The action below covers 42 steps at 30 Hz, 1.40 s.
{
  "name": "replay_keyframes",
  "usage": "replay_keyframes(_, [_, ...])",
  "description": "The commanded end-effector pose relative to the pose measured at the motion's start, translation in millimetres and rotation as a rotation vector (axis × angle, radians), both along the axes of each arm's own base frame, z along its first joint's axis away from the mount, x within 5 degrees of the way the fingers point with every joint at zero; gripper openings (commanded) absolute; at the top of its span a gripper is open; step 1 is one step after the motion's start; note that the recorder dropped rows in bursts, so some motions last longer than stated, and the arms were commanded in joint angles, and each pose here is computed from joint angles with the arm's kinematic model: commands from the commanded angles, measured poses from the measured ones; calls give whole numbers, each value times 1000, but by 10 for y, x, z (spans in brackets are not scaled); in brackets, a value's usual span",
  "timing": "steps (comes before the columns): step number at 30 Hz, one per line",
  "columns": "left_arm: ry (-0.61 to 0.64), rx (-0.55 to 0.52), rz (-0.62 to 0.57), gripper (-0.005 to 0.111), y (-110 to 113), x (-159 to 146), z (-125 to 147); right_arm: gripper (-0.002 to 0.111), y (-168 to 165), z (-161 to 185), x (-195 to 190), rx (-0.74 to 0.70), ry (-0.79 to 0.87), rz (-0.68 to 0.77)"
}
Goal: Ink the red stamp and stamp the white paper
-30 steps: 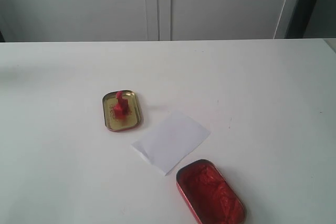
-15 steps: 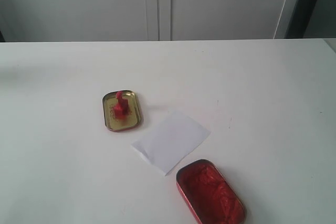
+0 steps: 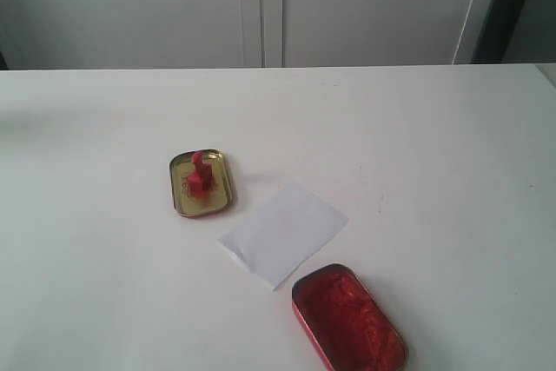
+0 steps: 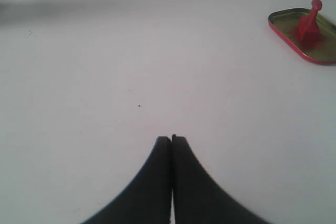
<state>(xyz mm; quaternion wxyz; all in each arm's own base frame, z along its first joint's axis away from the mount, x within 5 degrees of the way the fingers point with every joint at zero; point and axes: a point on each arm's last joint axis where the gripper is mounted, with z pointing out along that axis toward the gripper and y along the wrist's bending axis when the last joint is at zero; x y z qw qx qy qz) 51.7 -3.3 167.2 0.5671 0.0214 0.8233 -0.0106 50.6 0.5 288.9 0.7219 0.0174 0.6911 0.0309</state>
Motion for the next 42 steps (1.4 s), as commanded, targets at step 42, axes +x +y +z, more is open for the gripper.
replay_keyframes(42, [-3, -2, 2, 0, 0, -1, -8, 0, 2154, 137, 2850, 19, 1214, 262])
